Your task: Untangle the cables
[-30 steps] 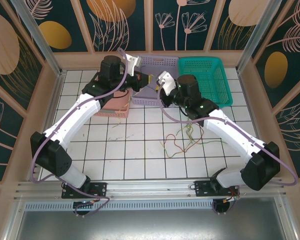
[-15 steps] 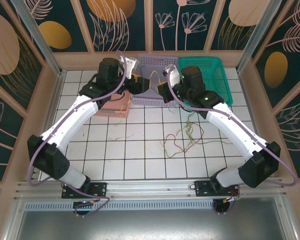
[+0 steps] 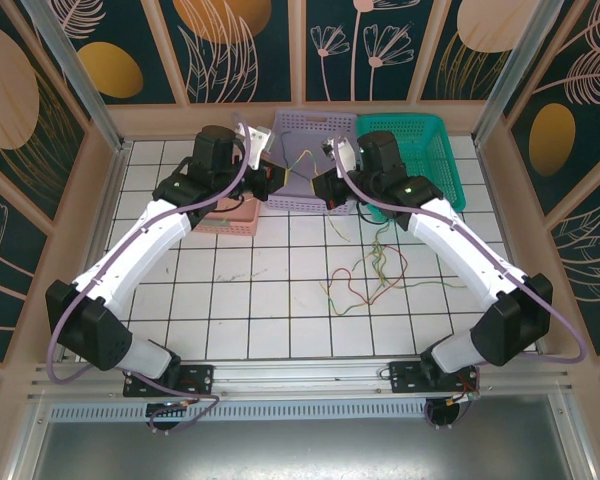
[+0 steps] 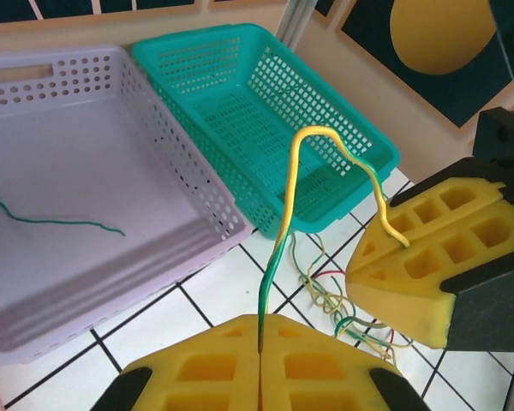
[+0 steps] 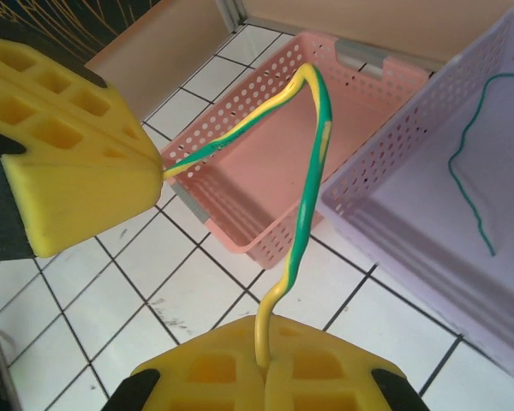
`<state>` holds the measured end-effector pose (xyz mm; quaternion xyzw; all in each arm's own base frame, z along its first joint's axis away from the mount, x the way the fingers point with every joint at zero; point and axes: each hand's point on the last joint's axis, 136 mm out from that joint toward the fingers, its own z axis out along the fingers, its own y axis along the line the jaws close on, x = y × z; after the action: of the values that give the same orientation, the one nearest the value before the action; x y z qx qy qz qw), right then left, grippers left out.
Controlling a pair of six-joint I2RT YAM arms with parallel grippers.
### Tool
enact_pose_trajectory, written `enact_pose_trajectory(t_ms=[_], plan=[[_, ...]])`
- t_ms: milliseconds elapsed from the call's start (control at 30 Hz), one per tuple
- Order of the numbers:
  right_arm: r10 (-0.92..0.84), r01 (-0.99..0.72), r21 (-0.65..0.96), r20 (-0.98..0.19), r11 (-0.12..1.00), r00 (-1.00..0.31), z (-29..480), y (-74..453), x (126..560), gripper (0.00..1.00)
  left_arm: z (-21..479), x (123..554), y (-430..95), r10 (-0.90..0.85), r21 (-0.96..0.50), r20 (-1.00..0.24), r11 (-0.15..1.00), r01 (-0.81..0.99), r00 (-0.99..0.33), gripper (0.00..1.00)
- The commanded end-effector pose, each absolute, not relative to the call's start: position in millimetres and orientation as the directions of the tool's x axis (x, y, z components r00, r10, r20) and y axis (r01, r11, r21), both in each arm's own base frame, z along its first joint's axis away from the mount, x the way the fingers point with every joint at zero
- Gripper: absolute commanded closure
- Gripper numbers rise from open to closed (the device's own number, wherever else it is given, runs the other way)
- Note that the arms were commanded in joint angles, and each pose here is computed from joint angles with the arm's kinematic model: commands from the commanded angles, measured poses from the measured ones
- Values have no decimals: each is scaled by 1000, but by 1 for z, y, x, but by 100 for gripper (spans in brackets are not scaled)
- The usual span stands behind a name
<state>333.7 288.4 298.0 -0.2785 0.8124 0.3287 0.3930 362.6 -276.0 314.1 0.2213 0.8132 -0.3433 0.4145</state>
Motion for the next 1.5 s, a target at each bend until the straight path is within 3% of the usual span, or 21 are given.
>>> enact_pose_trajectory(t_ms=[0, 300, 567, 733, 900, 1033, 1133, 1233, 1367, 1467], plan=[[-122, -714, 426, -808, 555, -577, 325, 298, 322, 100, 313, 379, -275, -29, -441, -811, 688, 576, -585, 100], [56, -557, 715, -634, 423, -771, 318, 310, 320, 100, 354, 412, -256, -460, -653, -749, 633, 416, -477, 100], [247, -383, 862, -471, 332, -847, 312, 312, 336, 100, 379, 423, -204, -753, -818, -563, 453, 354, -340, 100], [348, -240, 947, -304, 215, -887, 306, 321, 344, 100, 371, 422, -191, -829, -877, -450, 342, 337, -332, 100], [413, -117, 981, -171, 153, -894, 300, 323, 360, 100, 370, 423, -181, -836, -882, -447, 353, 311, -319, 100], [405, -124, 980, -178, 157, -897, 306, 333, 374, 100, 364, 430, -175, -785, -847, -527, 456, 272, -324, 100], [392, -192, 961, -257, 198, -883, 324, 334, 387, 65, 363, 434, -175, -729, -808, -590, 528, 262, -348, 100], [391, -267, 920, -367, 288, -844, 342, 324, 395, 45, 356, 442, -165, -656, -743, -663, 635, 213, -360, 100], [444, -325, 869, -475, 374, -760, 366, 291, 400, 33, 349, 454, -140, -538, -598, -778, 792, 120, -326, 100], [467, -327, 845, -513, 424, -721, 371, 267, 402, 31, 342, 467, -119, -487, -529, -812, 847, 54, -321, 100]])
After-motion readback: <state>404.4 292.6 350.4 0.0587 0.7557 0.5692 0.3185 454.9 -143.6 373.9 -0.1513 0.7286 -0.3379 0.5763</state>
